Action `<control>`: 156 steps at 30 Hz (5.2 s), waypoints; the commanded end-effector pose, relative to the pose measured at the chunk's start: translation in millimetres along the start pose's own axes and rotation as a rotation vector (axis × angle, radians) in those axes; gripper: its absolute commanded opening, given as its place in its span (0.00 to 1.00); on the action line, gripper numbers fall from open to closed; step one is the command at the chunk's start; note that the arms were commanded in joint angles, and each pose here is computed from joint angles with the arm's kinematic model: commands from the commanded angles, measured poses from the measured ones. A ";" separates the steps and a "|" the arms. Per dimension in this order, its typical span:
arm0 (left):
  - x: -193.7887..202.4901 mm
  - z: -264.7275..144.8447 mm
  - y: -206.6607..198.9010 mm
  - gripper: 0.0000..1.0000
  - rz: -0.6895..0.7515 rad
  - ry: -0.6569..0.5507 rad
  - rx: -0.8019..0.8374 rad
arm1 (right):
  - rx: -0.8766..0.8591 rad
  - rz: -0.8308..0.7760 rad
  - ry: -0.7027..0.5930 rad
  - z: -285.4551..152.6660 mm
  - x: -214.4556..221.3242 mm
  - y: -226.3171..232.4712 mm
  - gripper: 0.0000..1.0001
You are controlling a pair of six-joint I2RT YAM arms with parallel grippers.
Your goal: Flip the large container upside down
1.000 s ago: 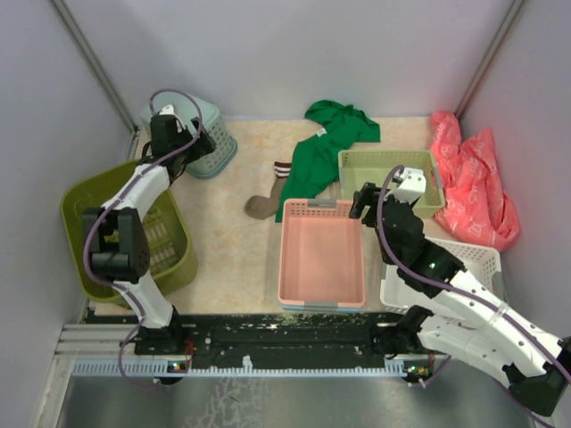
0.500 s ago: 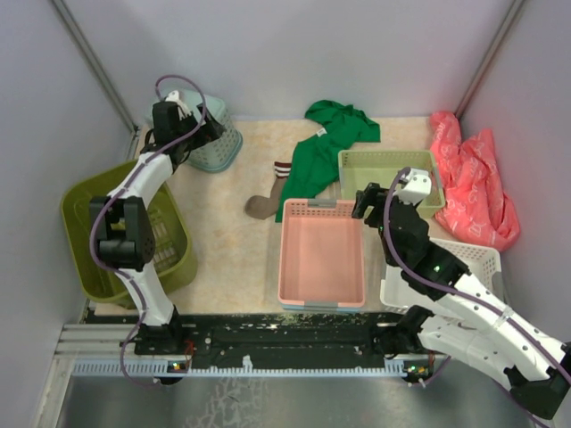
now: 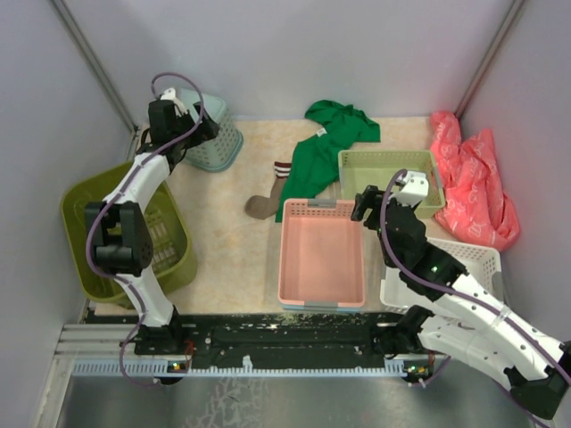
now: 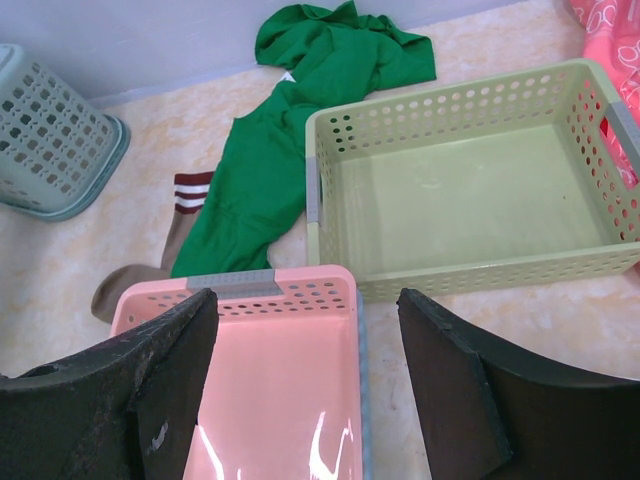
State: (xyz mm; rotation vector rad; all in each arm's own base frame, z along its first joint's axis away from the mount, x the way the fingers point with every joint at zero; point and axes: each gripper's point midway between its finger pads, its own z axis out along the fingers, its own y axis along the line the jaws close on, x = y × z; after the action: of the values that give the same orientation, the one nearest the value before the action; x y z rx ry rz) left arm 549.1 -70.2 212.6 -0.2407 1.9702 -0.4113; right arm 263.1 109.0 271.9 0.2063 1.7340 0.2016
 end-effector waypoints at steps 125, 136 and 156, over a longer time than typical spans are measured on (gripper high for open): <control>21.3 -273.4 -129.3 0.00 -0.408 0.242 0.712 | -0.027 -0.048 -0.050 12.7 -11.3 13.7 0.79; 7.4 -274.8 -102.3 0.00 -0.447 0.194 0.660 | -0.032 -0.045 -0.038 13.6 -5.6 14.5 0.80; 43.9 -261.0 -88.2 0.00 -0.559 0.326 0.750 | -0.047 -0.043 -0.036 14.7 -5.1 18.3 0.79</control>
State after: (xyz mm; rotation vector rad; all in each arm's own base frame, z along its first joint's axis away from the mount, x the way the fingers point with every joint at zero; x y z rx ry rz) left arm 294.4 -120.5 301.8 -0.3681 1.9274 -1.5651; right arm 277.0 124.6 259.5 0.1021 1.7428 0.1583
